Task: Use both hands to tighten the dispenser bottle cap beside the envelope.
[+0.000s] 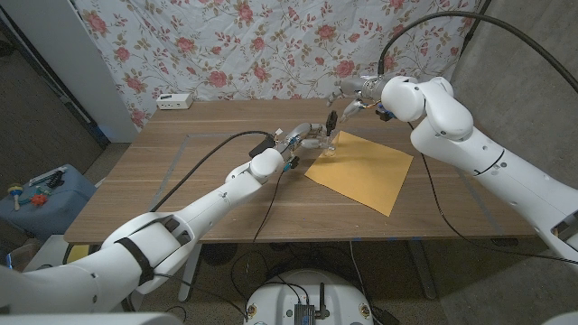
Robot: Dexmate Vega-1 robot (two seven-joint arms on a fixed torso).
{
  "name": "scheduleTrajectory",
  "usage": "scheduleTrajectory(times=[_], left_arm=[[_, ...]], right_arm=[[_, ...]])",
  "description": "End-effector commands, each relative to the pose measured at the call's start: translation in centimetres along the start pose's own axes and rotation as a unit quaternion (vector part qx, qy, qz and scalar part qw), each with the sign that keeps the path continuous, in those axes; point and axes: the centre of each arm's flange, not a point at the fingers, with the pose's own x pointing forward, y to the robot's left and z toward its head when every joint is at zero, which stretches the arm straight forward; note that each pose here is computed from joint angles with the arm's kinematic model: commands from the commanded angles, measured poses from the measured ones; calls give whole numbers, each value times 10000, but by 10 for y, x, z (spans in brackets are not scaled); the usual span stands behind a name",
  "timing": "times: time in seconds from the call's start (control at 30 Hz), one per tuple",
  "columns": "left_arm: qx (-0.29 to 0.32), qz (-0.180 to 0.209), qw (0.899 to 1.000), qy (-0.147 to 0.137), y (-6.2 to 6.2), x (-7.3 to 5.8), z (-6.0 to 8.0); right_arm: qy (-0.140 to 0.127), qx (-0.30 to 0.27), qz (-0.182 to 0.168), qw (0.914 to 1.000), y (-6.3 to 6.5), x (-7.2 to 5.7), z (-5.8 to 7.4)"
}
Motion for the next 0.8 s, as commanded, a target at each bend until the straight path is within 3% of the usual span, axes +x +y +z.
scheduleTrajectory(times=[0.03, 0.8], left_arm=[[-4, -13, 10000, 1, 0, 2, 0], [3, -20, 10000, -31, 0, 4, 0]], right_arm=[[25, -62, 306, 9995, 2, 10, 2], [225, -18, 672, 9975, -4, 17, 5]])
